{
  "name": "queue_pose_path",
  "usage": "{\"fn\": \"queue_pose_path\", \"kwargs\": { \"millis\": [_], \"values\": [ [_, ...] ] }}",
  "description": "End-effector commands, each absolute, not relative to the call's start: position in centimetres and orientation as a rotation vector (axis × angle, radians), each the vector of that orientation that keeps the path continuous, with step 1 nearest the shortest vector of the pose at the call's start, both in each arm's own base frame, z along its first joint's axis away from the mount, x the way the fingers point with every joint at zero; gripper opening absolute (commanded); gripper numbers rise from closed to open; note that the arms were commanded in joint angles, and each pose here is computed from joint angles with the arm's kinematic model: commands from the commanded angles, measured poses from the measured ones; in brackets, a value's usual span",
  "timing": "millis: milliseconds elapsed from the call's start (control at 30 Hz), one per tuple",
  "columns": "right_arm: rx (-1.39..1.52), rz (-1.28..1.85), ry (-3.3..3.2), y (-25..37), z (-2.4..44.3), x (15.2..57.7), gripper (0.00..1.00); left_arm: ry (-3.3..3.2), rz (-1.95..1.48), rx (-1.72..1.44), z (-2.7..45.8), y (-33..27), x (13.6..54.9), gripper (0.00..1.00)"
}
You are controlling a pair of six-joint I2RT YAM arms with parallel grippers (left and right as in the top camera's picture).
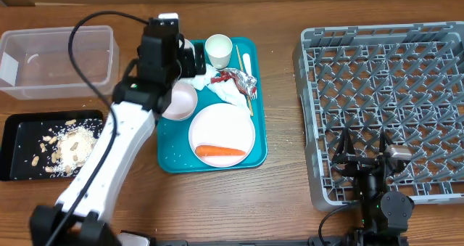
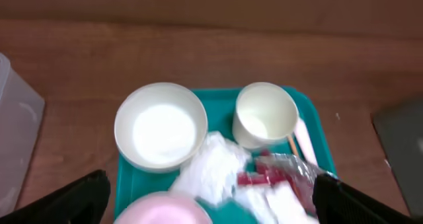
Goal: Sort waste into correct bins and load items into the dishwasher rack
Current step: 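Return the white bowl to the teal tray and release it, then move the left gripper down toward the carrot on the white plate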
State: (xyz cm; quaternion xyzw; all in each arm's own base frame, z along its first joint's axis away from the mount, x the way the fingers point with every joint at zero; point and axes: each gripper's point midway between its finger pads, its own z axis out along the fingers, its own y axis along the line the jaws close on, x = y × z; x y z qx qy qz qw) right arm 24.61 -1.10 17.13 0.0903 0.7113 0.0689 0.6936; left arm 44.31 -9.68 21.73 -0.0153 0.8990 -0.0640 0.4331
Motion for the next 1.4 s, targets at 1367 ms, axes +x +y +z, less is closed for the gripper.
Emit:
{"fn": "queue_pose_path", "kwargs": {
  "millis": [1367],
  "values": [
    [0.21, 0.149, 1.582, -1.3, 17.0, 24.6, 1.0, 2.67, -0.202, -0.33, 17.0, -7.0, 34.2, 1.0]
  ]
}}
